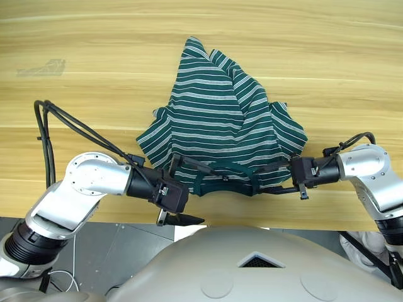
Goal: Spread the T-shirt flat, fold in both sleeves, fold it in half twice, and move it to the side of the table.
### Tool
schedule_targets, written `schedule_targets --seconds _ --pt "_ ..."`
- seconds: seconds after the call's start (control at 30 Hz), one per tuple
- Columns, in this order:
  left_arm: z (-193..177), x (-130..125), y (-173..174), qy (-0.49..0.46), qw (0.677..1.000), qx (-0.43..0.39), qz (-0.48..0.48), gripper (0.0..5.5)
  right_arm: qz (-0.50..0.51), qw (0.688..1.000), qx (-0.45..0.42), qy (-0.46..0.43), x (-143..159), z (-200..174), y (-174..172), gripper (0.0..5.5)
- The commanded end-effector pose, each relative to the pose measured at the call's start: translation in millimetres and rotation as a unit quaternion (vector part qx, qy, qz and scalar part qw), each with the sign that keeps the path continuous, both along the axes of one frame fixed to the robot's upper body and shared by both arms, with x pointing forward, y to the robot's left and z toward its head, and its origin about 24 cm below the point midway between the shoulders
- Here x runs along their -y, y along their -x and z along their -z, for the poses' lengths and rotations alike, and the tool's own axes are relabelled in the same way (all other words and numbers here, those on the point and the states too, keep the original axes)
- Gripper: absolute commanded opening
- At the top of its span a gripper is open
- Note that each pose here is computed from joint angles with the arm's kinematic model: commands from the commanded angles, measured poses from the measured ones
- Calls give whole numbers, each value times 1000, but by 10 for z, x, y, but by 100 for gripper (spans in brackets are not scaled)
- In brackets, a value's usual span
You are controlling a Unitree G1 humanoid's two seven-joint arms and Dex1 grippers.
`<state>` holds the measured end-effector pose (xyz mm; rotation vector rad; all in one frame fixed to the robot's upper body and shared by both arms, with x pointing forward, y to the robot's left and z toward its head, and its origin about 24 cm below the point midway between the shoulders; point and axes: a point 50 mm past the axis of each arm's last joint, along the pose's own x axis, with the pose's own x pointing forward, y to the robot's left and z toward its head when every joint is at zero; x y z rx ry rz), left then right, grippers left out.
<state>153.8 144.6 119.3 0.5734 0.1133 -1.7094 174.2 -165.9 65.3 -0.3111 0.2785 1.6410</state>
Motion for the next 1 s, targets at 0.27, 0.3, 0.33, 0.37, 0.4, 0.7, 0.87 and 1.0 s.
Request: schedule_targets --seconds 0.27,0.3,0.33,0.37,0.4,0.7,0.87,1.0 --pt "102 -296 -1061 -71 886 391 -238 536 233 922 289 111 494 -72 -925 195" --pt "207 -326 -1079 -91 882 399 -234 536 227 915 306 130 512 -52 -948 195" --pt "322 -356 -1089 -108 881 399 -231 536 212 910 322 152 524 -22 -959 195" --pt "412 -376 -1093 -119 881 398 -227 536 198 906 334 169 535 7 -961 195" --pt "474 -386 -1098 -124 881 397 -225 536 185 904 341 182 541 39 -954 195" --pt "838 -391 -1066 -135 892 371 -221 536 120 908 323 239 563 451 -788 195" --pt "804 -622 -912 -158 888 371 -223 536 137 878 341 307 894 445 -840 195" --pt "743 -781 -804 -174 881 374 -231 536 131 866 341 340 1069 382 -826 195"
